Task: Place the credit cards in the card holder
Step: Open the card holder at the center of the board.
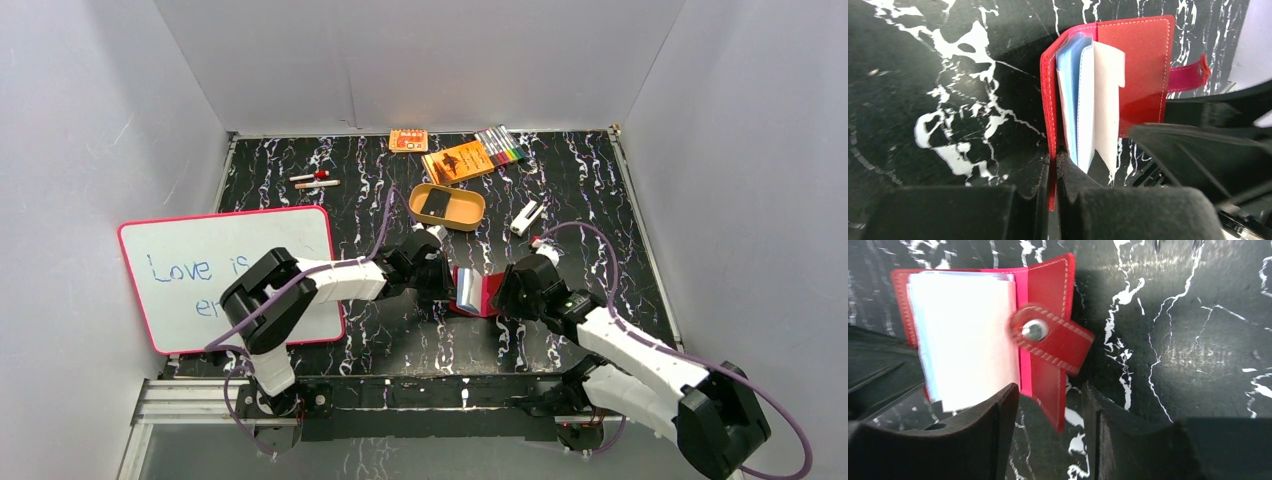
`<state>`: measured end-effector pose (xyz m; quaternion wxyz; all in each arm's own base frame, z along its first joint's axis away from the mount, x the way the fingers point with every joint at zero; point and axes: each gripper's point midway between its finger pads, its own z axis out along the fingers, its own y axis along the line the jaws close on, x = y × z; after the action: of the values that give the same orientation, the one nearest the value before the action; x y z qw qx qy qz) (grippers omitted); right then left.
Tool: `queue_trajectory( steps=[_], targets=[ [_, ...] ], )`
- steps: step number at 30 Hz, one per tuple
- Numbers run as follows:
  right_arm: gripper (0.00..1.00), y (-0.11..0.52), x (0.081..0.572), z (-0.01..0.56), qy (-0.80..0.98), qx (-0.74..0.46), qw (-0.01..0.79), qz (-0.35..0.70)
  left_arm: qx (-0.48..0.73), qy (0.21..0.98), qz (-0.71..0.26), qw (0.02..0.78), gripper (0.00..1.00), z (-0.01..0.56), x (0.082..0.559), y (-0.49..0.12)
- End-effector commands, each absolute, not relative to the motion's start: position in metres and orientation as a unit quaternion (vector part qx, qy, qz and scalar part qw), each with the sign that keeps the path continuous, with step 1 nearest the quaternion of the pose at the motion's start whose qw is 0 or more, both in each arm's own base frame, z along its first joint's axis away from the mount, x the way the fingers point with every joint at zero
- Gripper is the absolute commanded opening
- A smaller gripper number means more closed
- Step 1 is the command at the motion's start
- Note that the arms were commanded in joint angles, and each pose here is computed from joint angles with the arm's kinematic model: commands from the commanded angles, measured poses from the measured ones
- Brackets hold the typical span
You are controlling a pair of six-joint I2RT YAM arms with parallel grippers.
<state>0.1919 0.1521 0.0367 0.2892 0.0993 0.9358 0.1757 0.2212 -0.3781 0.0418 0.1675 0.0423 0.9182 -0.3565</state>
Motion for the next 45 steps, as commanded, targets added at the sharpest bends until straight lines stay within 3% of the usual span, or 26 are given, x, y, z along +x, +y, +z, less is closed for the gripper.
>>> queue_trajectory(
  steps=[1, 8, 15, 22, 45],
  targets=[
    [0.59, 0.153, 0.203, 0.095, 0.922, 0.068, 0.334, 0.182, 0.049, 0.920, -0.324, 0.214, 0.00, 0.072, 0.231, -0.361],
    [0.60, 0.193, 0.208, 0.158, 0.904, -0.022, 0.347, 0.248, 0.036, 0.925, -0.312, 0.216, 0.00, 0.070, 0.228, -0.351],
    [0.68, 0.251, 0.204, 0.125, 0.921, -0.060, 0.308, 0.232, 0.020, 0.926, -0.314, 0.209, 0.00, 0.064, 0.224, -0.348],
    [0.76, 0.252, 0.219, 0.098, 0.929, -0.039, 0.316, 0.191, 0.018, 0.927, -0.309, 0.213, 0.00, 0.063, 0.221, -0.341],
    [0.72, 0.241, 0.214, 0.038, 0.956, -0.056, 0.262, 0.119, 0.018, 0.923, -0.316, 0.219, 0.00, 0.068, 0.220, -0.339]
  ],
)
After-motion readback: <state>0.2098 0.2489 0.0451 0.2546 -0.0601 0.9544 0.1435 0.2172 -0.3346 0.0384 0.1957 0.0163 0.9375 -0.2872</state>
